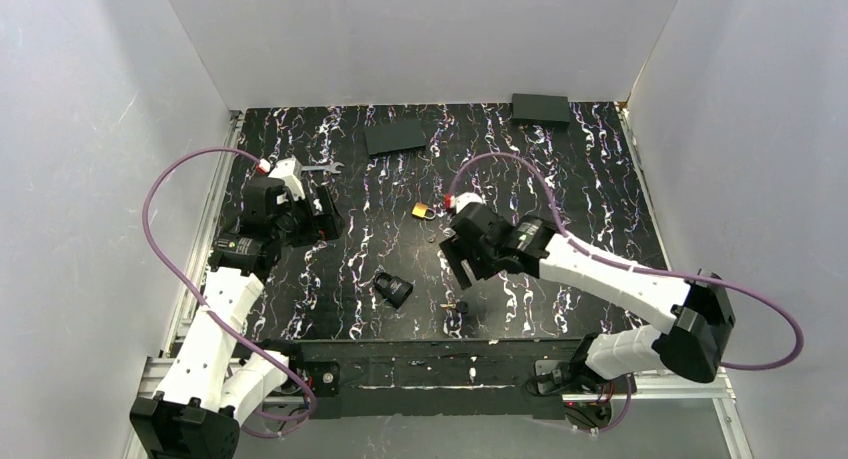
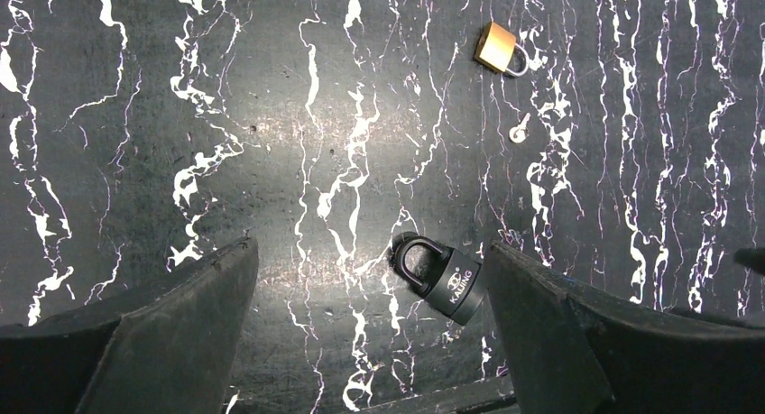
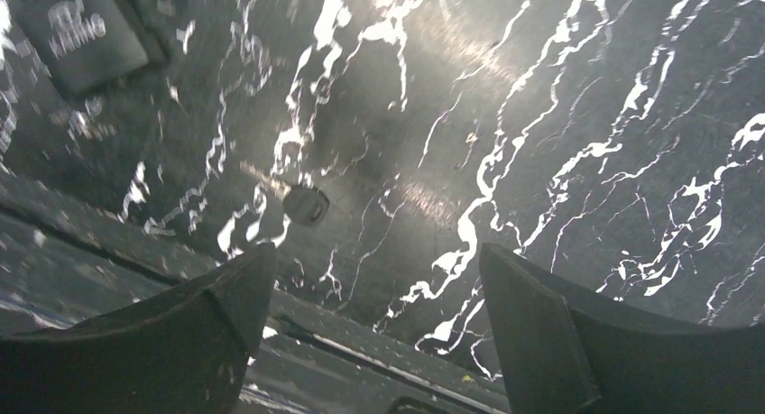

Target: Unlock with the key

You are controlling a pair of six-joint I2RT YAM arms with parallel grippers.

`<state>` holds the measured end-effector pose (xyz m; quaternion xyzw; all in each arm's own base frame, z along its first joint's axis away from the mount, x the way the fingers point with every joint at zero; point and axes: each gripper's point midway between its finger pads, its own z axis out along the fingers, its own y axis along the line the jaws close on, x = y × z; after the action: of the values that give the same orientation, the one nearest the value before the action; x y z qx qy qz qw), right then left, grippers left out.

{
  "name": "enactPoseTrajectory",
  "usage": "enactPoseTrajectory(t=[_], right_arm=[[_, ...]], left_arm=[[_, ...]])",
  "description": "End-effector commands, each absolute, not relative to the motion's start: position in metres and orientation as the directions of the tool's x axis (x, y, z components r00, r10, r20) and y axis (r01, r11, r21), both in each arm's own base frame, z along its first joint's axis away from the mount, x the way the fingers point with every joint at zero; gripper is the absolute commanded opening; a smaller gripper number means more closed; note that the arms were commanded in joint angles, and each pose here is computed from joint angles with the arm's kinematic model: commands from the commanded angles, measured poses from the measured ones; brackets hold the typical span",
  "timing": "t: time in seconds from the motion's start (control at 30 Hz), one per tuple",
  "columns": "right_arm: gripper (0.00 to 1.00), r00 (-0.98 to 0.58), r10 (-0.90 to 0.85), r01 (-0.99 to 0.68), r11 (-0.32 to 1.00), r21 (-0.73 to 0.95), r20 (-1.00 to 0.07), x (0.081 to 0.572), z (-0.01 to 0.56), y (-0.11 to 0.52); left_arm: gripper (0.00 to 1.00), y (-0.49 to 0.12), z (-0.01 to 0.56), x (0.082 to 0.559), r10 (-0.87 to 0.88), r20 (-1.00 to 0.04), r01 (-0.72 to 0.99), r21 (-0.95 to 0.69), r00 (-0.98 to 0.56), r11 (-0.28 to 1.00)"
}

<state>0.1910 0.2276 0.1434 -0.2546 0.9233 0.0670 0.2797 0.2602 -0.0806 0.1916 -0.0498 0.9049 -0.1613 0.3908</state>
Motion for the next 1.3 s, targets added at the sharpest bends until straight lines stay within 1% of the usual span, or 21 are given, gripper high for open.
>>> enactPoseTrajectory(t=[0.0,0.1,0.17,0.2,0.23,0.3,0.43,0.57,0.73,0.9,1.07,1.13,1.2,1.27], right_arm=[[0.87,-0.646,-0.607,-0.647,0.757,-0.091,-0.463,0.160,0.128,0.228],[0.84,-0.586,-0.706,-0.744,0.663,-0.080,-0.397,0.144,0.106,0.231],[0.80,-0.559,-0.727,-0.781,0.623,-0.043,-0.399,0.139,0.098,0.241],[0.76,-0.546,-0.731,-0.795,0.606,-0.022,-0.409,0.137,0.097,0.247],[0.74,-0.536,-0.729,-0.805,0.593,-0.002,-0.426,0.136,0.096,0.253],[0.73,-0.527,-0.722,-0.813,0.583,0.016,-0.449,0.138,0.095,0.265],[0.71,-0.505,-0.765,-0.850,0.521,0.077,-0.400,0.128,0.073,0.276],[0.70,-0.500,-0.811,-0.861,0.504,0.070,-0.305,0.122,0.038,0.267],[0.65,-0.494,-0.825,-0.862,0.505,0.033,-0.274,0.128,0.023,0.263],[0.65,-0.516,-0.825,-0.851,0.524,0.028,-0.231,0.128,0.011,0.261],[0.65,-0.504,-0.816,-0.844,0.535,-0.042,-0.282,0.144,0.022,0.263],[0.66,-0.478,-0.824,-0.854,0.516,-0.058,-0.304,0.149,0.026,0.266],[0.66,-0.457,-0.838,-0.867,0.494,-0.063,-0.298,0.150,0.025,0.268],[0.65,-0.452,-0.852,-0.879,0.476,-0.029,-0.264,0.144,0.019,0.270]], left_arm=[[0.94,-0.081,0.197,0.256,-0.207,-0.712,0.057,-0.328,-0.671,0.943],[0.93,-0.082,0.199,0.255,-0.207,-0.716,0.062,-0.331,-0.666,0.942],[0.92,-0.082,0.199,0.256,-0.207,-0.716,0.063,-0.330,-0.666,0.942],[0.91,-0.082,0.198,0.256,-0.206,-0.715,0.064,-0.330,-0.668,0.942],[0.90,-0.082,0.198,0.256,-0.204,-0.715,0.066,-0.330,-0.669,0.942],[0.89,-0.083,0.198,0.255,-0.202,-0.714,0.070,-0.332,-0.671,0.941],[0.89,-0.084,0.199,0.255,-0.200,-0.719,0.077,-0.333,-0.666,0.940],[0.88,-0.083,0.199,0.255,-0.198,-0.719,0.074,-0.329,-0.666,0.942],[0.88,-0.083,0.199,0.255,-0.197,-0.720,0.076,-0.328,-0.665,0.942],[0.88,-0.083,0.199,0.255,-0.195,-0.722,0.077,-0.325,-0.664,0.942],[0.87,-0.083,0.199,0.255,-0.195,-0.723,0.075,-0.324,-0.663,0.943],[0.87,-0.083,0.199,0.255,-0.194,-0.722,0.075,-0.323,-0.664,0.943],[0.87,-0.083,0.198,0.256,-0.194,-0.722,0.076,-0.324,-0.665,0.943],[0.87,-0.083,0.199,0.256,-0.194,-0.722,0.076,-0.323,-0.664,0.943]])
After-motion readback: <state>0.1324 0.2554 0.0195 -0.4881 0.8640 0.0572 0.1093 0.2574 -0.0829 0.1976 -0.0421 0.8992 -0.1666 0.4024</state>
